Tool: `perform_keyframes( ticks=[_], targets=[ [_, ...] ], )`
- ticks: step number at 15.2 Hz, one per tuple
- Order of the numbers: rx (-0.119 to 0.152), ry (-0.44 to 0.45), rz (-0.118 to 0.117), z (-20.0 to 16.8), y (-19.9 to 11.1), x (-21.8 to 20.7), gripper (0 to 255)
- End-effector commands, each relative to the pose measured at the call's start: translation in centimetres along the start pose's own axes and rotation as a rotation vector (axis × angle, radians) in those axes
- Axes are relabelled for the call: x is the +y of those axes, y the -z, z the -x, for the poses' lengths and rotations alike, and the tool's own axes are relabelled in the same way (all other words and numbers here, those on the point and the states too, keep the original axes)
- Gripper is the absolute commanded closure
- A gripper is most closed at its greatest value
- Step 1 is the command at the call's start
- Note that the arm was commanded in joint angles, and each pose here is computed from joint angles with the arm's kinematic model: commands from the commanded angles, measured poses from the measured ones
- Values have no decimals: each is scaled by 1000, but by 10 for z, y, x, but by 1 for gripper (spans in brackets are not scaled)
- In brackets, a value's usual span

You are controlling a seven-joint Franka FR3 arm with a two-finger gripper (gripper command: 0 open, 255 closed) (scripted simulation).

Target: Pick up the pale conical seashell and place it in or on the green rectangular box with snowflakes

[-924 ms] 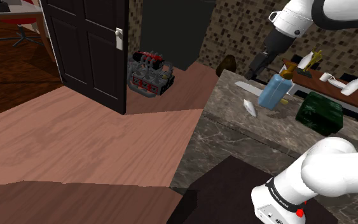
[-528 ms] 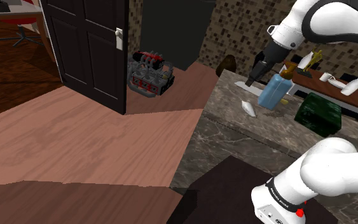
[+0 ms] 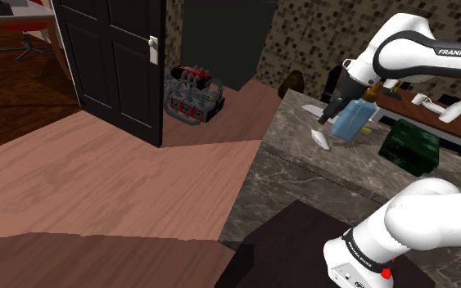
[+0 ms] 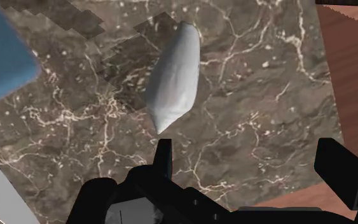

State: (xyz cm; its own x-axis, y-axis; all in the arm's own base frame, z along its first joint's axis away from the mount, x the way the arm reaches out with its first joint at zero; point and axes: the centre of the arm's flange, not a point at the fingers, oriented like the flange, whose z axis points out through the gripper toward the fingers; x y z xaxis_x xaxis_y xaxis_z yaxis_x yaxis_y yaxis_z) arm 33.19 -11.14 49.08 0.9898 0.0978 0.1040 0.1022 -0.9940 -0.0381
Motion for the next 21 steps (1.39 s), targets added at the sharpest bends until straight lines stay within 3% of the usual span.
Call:
perform_keyframes(
  ticks=[1, 5, 12, 20, 21],
  targets=[
    [-1, -2, -13, 6, -15, 22, 0],
    [-5, -8, -35, 14, -45, 57, 0],
    [-5, -8, -35, 15, -85, 56, 0],
    [-5, -8, -35, 15, -85, 56, 0],
    [-5, -8, -35, 15, -85, 56, 255]
  ],
)
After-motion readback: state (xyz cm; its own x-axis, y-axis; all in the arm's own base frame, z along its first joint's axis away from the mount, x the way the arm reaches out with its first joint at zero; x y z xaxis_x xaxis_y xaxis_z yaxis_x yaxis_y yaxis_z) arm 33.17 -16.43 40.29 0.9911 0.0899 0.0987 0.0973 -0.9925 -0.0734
